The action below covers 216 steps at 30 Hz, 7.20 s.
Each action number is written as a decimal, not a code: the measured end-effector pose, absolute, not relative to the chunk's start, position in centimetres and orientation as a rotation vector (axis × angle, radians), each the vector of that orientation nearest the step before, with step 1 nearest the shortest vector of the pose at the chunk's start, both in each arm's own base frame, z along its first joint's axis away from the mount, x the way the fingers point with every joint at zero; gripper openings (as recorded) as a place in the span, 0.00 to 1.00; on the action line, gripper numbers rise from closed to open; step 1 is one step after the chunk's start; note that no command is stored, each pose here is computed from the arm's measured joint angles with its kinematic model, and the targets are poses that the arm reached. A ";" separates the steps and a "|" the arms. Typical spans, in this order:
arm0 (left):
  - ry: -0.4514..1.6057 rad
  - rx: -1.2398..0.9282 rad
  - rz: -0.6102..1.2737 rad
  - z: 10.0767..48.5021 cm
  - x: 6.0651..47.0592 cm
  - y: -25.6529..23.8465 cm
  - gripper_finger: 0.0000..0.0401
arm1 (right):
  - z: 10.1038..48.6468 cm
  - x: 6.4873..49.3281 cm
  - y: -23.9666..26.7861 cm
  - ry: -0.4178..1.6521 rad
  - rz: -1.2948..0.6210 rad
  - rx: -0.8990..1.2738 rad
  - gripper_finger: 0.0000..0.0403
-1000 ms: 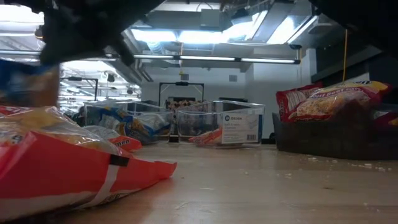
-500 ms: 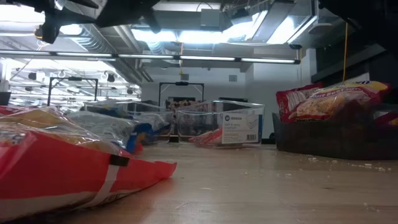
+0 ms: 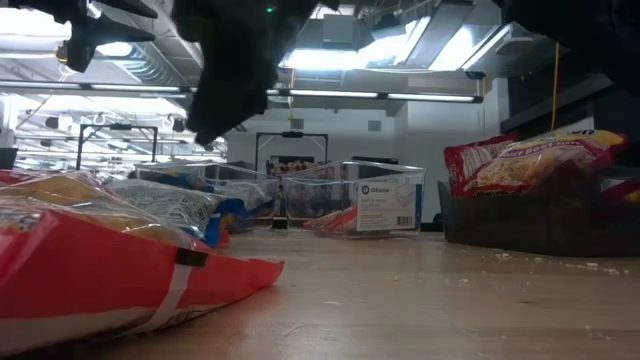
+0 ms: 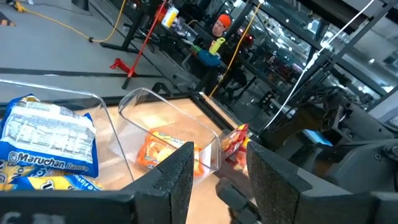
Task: Sort Maruchan noodles
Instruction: Put the blue noodle pack into the left transparent bin, then put the orange noodle pack into the right transparent bin
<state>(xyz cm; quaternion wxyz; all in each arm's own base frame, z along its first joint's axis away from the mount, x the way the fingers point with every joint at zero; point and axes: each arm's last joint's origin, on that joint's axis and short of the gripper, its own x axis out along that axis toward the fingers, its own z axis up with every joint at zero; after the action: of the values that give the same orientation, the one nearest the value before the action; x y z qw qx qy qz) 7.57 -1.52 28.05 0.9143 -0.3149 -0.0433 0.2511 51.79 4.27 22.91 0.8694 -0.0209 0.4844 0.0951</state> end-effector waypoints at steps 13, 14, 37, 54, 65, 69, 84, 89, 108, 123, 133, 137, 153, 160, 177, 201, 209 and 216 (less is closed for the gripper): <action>-0.056 -0.613 0.530 27.7 7.5 -1.5 0.35 | 15.9 52.5 4.1 1.204 0.221 -0.010 0.77; -0.056 -0.613 0.530 27.7 7.5 -1.5 0.35 | 15.9 52.5 4.1 1.206 0.222 -0.008 0.76; -0.026 -0.509 0.535 27.6 7.5 -1.5 0.35 | 15.8 51.6 3.6 1.307 0.215 0.074 0.03; -0.053 -0.514 0.586 27.6 7.4 -1.3 0.35 | 25.2 50.6 -1.2 1.049 0.205 0.161 0.00; -0.080 -0.525 0.633 27.7 7.3 -1.2 0.35 | 29.7 50.9 -8.3 0.703 0.161 0.221 0.00; -0.080 -0.526 0.634 27.7 7.3 -1.2 0.35 | 30.3 50.8 -11.7 0.611 0.104 0.221 0.00; -0.121 -0.511 0.723 27.7 7.2 -1.0 0.35 | 25.9 51.0 -18.0 0.602 0.180 0.323 0.00; -0.124 -0.511 0.728 27.7 7.2 -1.0 0.35 | 24.3 51.5 -17.6 0.627 0.258 0.359 0.00; -0.142 -0.492 0.777 27.8 7.0 -0.9 0.35 | 26.2 52.1 -17.8 0.442 0.424 0.311 0.00; -0.141 -0.481 0.791 27.7 7.0 -0.8 0.35 | 24.5 52.4 -18.6 0.455 0.432 0.331 0.00; -0.145 -0.480 0.801 27.7 7.0 -0.8 0.35 | 24.3 52.4 -18.9 0.474 0.351 0.321 0.00; -0.146 -0.483 0.801 27.7 7.0 -0.8 0.35 | 23.6 52.3 -19.2 0.539 0.211 0.281 0.01; -0.142 -0.477 0.802 27.6 7.0 -0.8 0.35 | 23.7 50.5 -20.5 0.703 -0.050 0.183 0.29; -0.141 -0.475 0.802 27.6 7.0 -0.8 0.35 | 23.8 51.8 -19.2 0.653 -0.075 0.127 0.30; -0.138 -0.476 0.797 27.6 7.0 -0.8 0.35 | 25.1 52.1 -16.3 0.668 -0.072 0.093 0.30; -0.087 -0.481 0.710 27.4 7.1 -1.0 0.35 | 23.0 51.6 -0.8 1.052 0.206 -0.123 0.68; -0.060 -0.488 0.660 27.4 7.2 -1.1 0.35 | 17.4 53.2 1.6 1.124 0.195 -0.062 0.90; -0.057 -0.487 0.657 27.3 7.2 -1.1 0.35 | 13.6 54.1 0.9 1.153 0.080 0.000 0.88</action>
<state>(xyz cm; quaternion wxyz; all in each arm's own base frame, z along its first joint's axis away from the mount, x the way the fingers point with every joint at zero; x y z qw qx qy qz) 7.23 -1.13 27.34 0.9171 -0.2366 -0.0279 0.3196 54.12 0.91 13.63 0.8375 0.0001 0.5451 0.0376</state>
